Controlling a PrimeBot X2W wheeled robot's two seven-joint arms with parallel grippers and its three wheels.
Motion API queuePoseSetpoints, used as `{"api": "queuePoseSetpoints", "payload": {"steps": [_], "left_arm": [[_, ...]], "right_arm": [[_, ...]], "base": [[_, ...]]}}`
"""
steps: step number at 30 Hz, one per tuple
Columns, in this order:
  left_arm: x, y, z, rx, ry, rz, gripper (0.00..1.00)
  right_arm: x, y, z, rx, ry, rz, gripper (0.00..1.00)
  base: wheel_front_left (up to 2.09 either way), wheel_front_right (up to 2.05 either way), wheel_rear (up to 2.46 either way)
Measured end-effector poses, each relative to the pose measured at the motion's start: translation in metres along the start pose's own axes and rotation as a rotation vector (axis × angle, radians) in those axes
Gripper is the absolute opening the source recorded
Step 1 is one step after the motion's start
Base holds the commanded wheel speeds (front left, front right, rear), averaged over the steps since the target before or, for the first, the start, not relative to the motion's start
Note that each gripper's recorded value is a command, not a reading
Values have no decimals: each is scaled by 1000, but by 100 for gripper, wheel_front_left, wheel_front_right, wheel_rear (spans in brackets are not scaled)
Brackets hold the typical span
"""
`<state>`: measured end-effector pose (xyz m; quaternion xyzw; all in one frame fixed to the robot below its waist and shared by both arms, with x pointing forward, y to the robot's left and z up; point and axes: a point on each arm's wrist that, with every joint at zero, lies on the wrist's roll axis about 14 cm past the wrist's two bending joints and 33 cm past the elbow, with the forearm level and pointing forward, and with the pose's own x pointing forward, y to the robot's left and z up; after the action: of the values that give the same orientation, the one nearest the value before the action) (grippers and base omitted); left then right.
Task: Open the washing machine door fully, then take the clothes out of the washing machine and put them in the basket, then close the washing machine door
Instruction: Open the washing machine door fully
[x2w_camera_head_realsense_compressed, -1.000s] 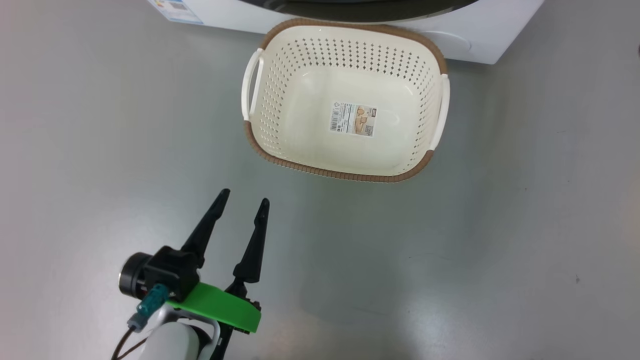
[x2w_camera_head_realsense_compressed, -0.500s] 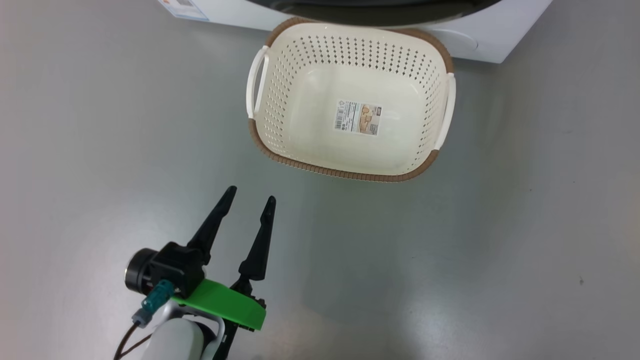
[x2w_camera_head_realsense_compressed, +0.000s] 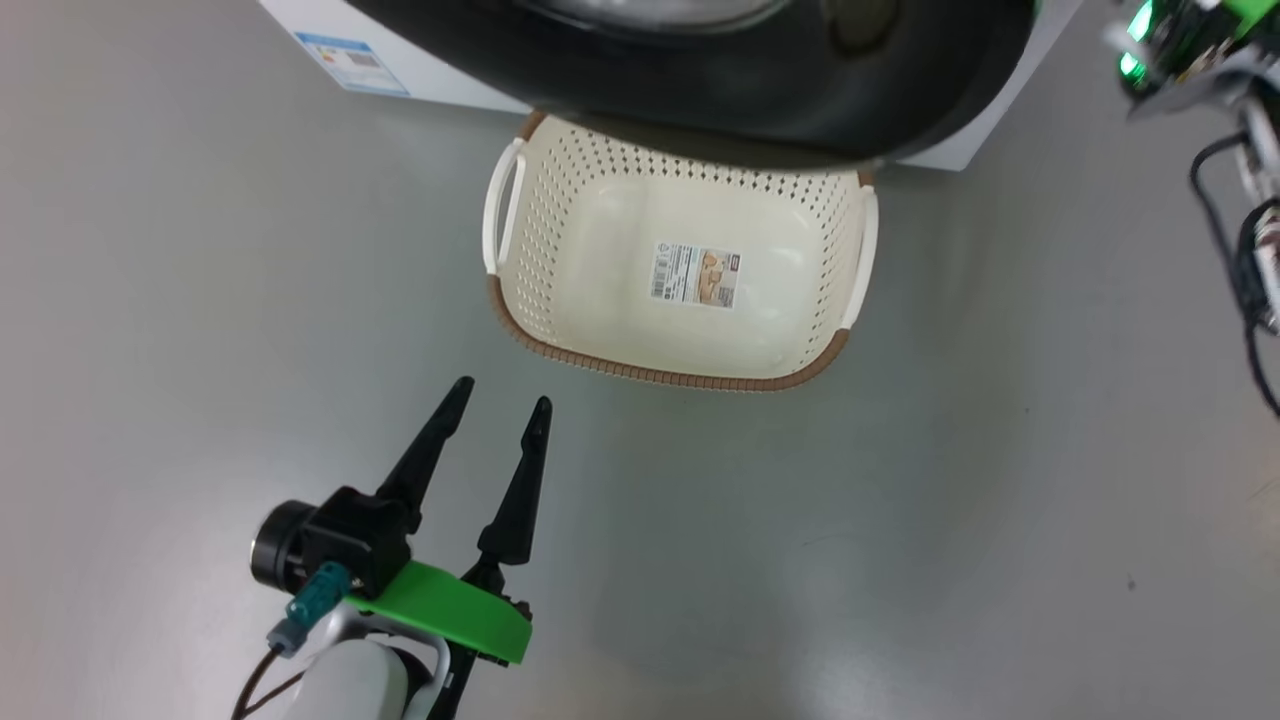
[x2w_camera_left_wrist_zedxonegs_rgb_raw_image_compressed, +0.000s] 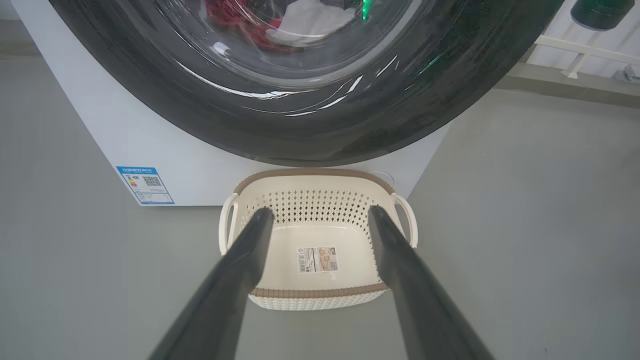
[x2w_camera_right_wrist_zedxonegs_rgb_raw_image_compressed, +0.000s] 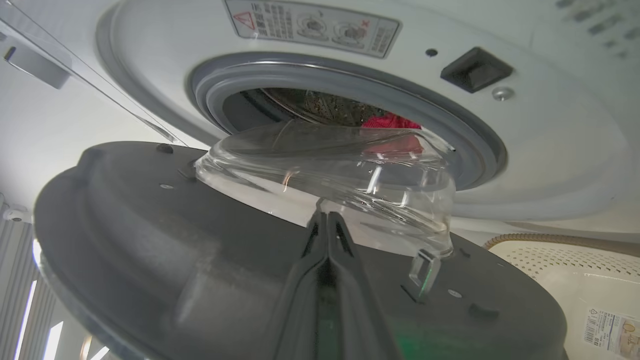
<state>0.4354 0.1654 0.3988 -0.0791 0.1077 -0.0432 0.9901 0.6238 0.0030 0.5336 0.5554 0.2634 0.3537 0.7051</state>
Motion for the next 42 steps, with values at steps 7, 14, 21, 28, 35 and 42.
{"api": "queuePoseSetpoints", "payload": {"steps": [7, 14, 21, 28, 35, 42], "left_arm": [[-3, -4, 10, 16, -25, -10, 100], [-7, -5, 14, 14, -36, -10, 100], [-10, -5, 15, 11, -38, -9, 100], [-10, -5, 15, 11, -37, -7, 100], [-10, -3, 16, 11, -41, -2, 100], [-10, -4, 22, 10, -58, -5, 100]], "right_arm": [[-10, 7, -27, -28, 61, 4, 0], [-17, 13, -46, -28, 101, 17, 0], [-20, 18, -66, -15, 152, 39, 0], [-17, 21, -70, -31, 158, 50, 0], [-17, 10, -61, -82, 90, -2, 0], [-32, -4, -42, -90, -30, -57, 100]], "base": [[0, 0, 0], [0, 0, 0], [0, 0, 0], [0, 0, 0], [0, 0, 0], [0, 0, 0]]}}
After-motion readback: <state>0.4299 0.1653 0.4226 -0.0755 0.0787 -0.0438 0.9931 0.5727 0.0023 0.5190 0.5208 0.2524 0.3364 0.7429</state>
